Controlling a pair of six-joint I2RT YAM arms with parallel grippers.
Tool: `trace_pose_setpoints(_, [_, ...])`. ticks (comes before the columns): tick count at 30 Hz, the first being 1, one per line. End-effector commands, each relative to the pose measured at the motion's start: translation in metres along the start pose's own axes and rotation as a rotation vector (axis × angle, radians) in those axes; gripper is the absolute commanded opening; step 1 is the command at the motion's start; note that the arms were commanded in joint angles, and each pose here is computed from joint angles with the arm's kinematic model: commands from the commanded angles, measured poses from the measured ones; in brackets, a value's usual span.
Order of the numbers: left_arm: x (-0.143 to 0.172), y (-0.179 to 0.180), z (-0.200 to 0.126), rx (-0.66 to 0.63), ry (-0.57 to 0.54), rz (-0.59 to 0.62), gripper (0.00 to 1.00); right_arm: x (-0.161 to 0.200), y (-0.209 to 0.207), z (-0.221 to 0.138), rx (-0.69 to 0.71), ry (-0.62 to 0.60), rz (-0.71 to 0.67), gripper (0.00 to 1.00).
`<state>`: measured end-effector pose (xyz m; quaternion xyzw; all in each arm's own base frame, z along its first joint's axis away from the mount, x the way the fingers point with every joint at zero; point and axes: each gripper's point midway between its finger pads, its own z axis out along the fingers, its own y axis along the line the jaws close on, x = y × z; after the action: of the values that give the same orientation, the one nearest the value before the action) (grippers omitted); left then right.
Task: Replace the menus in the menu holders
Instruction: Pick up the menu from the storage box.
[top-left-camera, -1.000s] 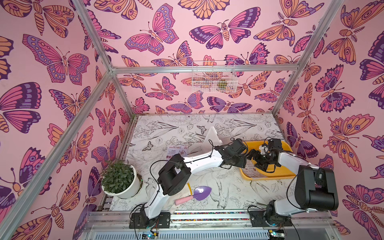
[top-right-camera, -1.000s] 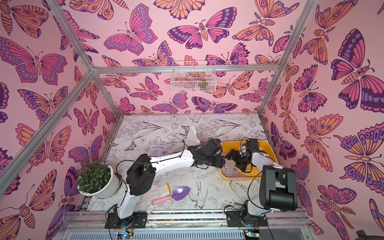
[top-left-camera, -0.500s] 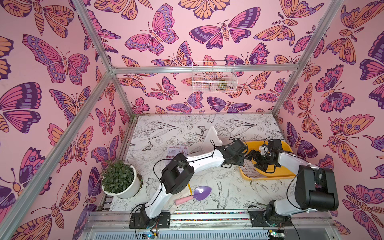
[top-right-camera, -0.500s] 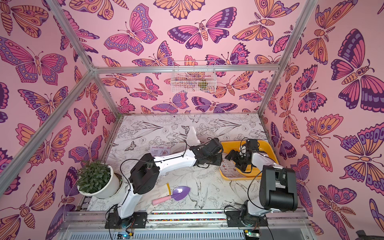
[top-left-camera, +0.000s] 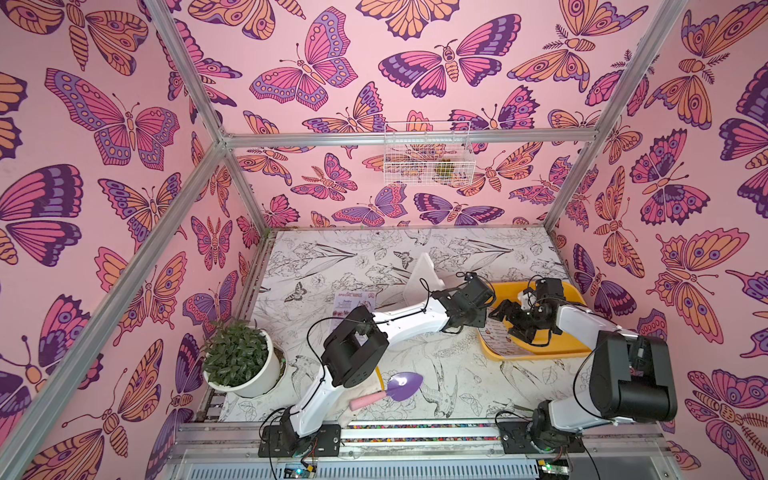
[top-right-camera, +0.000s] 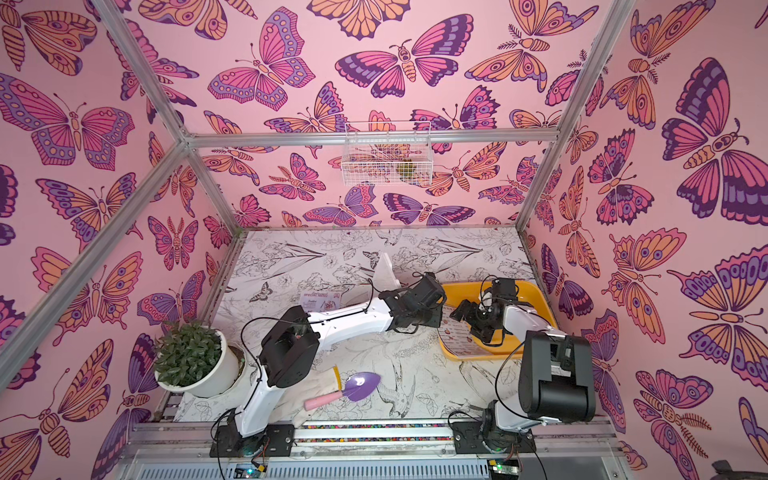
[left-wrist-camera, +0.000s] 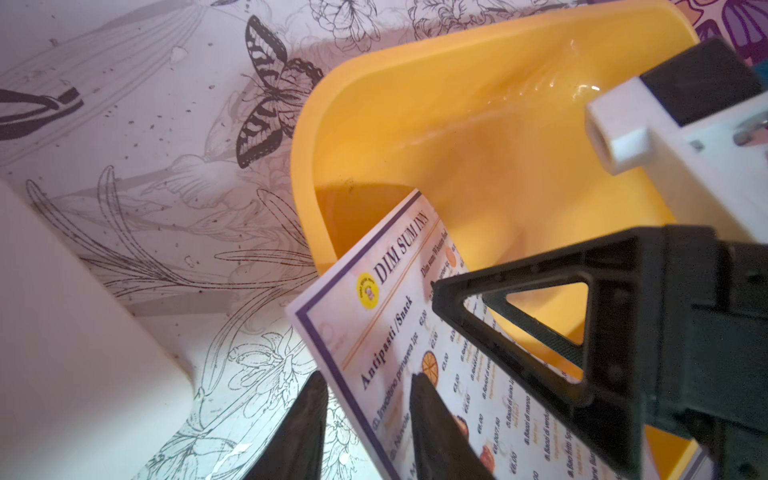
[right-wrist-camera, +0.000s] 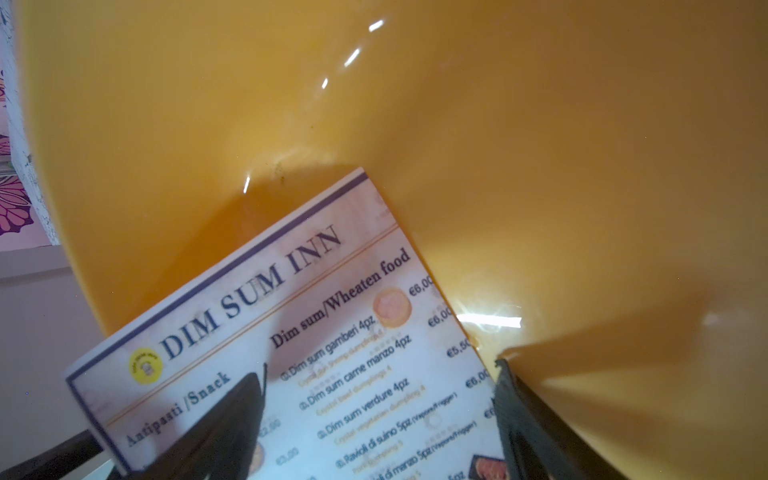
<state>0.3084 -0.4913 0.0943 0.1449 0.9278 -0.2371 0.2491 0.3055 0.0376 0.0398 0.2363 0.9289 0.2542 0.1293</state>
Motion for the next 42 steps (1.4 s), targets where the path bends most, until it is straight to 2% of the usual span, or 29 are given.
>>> trace_pose_setpoints(1, [-0.014,0.001,-0.002,-0.009,-0.042,0.001,0.31,0.014,-0.007,0.001,0.026,0.047,0.011,0.88])
trace_pose_setpoints(13, [-0.02,-0.004,-0.005,0.012,-0.059,0.004,0.16,0.016,-0.008,0.002,0.027,0.05,0.012,0.88])
trace_pose_setpoints(23, [-0.024,-0.01,-0.005,0.042,-0.063,-0.001,0.09,0.01,-0.005,-0.008,0.026,0.025,0.005,0.9])
trace_pose_setpoints(26, [-0.026,-0.018,-0.007,0.08,-0.057,0.028,0.03,-0.006,-0.005,-0.028,0.008,-0.039,0.015,0.92])
trace_pose_setpoints(32, [-0.043,-0.057,-0.026,0.206,-0.088,0.17,0.0,-0.04,0.013,-0.078,-0.024,-0.235,-0.009,0.94])
trace_pose_setpoints(39, [-0.071,-0.091,-0.071,0.282,-0.154,0.327,0.0,-0.072,0.039,-0.133,-0.106,-0.434,-0.002,0.94])
trace_pose_setpoints(42, [-0.088,-0.09,-0.098,0.25,-0.201,0.405,0.0,-0.084,0.049,-0.16,-0.172,-0.544,-0.004,0.95])
